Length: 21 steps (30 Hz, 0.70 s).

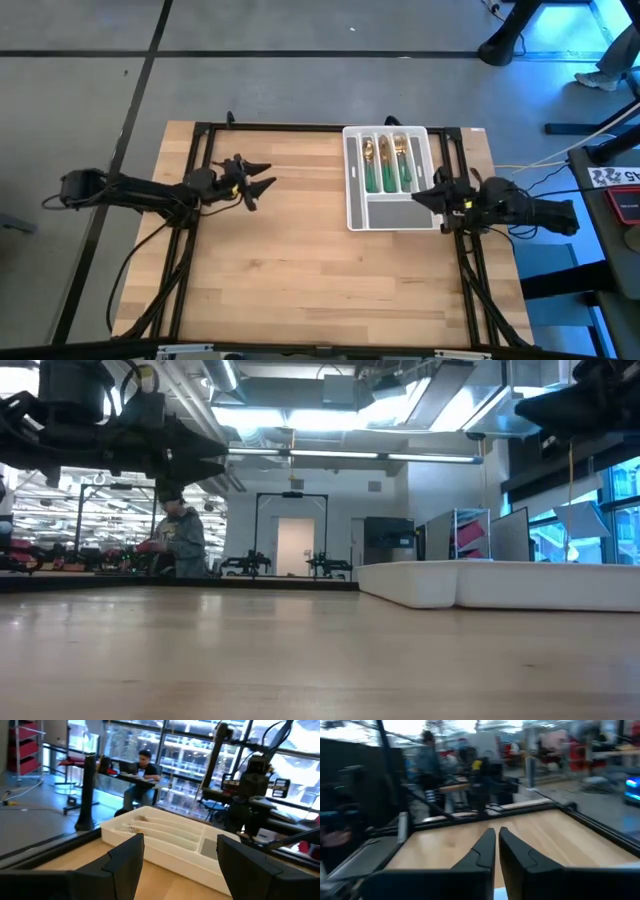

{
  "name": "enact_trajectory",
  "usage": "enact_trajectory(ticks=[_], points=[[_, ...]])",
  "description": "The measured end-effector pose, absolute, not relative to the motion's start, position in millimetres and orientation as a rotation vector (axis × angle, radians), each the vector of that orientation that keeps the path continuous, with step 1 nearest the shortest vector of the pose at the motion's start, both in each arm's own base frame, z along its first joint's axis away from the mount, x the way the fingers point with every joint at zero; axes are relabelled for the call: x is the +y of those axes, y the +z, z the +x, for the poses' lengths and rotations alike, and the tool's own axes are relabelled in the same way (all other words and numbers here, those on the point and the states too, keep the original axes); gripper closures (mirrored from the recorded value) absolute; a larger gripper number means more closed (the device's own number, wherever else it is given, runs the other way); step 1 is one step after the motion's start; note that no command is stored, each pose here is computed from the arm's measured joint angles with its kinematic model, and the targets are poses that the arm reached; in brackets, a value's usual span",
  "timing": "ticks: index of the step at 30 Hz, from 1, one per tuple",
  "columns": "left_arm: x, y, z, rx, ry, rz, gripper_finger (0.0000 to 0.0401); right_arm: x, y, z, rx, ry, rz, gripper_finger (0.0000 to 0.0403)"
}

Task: Sort silverware
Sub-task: Return to Home Position

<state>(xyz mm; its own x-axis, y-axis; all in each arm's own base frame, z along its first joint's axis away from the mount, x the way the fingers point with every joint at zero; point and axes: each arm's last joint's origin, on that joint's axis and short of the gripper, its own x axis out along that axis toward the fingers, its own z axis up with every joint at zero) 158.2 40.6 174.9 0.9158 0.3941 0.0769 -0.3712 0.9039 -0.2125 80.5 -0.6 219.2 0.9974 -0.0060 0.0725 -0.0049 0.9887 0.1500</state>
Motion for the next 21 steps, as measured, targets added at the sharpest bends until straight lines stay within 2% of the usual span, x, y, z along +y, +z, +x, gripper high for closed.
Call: enact_trajectory(ticks=[3,8,14,21], points=[[44.8,176.8,150.0,-0.124,0.371,-0.188,0.0166,1.6,219.5,84.5,-0.119,0.076,0.119,0.0375],[47.6,168.0,134.1,-0.073,0.391,-0.129,0.0166,2.6,198.3,88.9,-0.062,0.108,0.134,0.0395],[39.4,172.1,128.7,-0.061,0.220,0.003,0.0166,4.3,177.0,95.6,-0.062,0.169,0.116,0.0393],[38.2,177.6,116.8,-0.093,0.247,0.019,0.0166,5.7,172.3,96.3,-0.050,0.216,0.088,0.0398]])
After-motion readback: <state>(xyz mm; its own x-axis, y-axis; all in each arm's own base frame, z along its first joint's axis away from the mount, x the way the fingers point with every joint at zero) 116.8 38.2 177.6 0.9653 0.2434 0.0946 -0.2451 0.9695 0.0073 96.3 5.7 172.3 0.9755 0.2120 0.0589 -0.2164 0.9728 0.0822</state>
